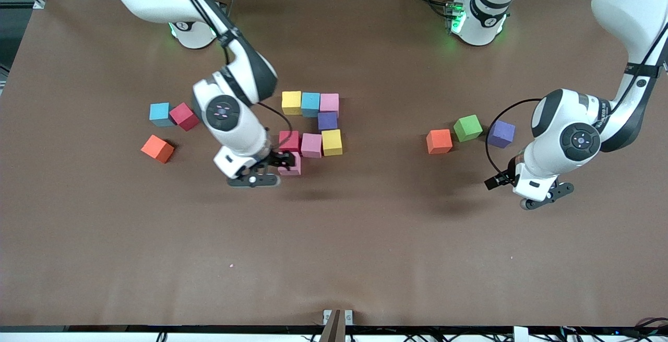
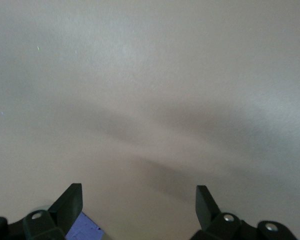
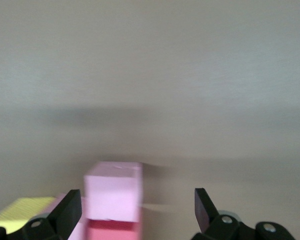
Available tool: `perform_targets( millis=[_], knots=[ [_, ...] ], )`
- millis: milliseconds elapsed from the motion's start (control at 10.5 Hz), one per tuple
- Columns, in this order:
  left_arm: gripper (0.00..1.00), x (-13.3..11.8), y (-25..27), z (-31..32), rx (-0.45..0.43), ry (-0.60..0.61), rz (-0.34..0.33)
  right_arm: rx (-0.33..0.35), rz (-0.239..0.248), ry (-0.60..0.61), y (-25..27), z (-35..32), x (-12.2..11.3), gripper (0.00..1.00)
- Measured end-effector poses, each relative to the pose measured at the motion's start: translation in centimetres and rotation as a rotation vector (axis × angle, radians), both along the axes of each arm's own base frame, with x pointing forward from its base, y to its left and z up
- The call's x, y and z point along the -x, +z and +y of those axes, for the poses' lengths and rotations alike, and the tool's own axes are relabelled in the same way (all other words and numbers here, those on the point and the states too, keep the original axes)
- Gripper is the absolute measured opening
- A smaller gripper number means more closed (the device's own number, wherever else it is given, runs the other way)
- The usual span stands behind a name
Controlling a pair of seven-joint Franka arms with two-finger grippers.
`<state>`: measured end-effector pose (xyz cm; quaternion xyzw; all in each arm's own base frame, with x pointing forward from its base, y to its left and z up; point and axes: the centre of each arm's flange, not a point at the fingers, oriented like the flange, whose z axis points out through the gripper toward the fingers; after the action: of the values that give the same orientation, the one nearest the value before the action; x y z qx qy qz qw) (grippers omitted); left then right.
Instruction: Form number 2 with 11 blocks
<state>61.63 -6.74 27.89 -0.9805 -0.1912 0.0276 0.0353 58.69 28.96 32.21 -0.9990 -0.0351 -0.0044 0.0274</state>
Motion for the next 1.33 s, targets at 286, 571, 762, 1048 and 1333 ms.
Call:
perform_targets(
  millis=[286, 571, 762, 1048, 1333],
  knots=[
    [1.00, 0.8, -0.9, -0.7, 0.003, 0.015, 0.022, 0.035, 0.045, 0.124, 0.1, -11.6, 0.0, 1.00],
    [1.00, 2.4, -0.4, -6.2, 0.025, 0.066, 0.023, 0.043, 0.134, 0.244, -0.2, -19.9, 1.0, 1.00],
    [1.00, 3.4, 0.1, -9.0, 0.036, 0.068, 0.025, 0.023, 0.182, 0.209, -1.7, -28.9, 2.3, 1.00],
    [1.00, 4.8, -0.8, -10.0, 0.033, 0.050, 0.052, 0.008, 0.196, 0.280, -4.0, -33.0, 4.1, 1.00],
    [1.00, 5.9, -1.9, -11.0, 0.067, 0.031, 0.027, -0.012, 0.138, 0.573, -7.7, -34.2, 6.7, 1.00]
  ],
)
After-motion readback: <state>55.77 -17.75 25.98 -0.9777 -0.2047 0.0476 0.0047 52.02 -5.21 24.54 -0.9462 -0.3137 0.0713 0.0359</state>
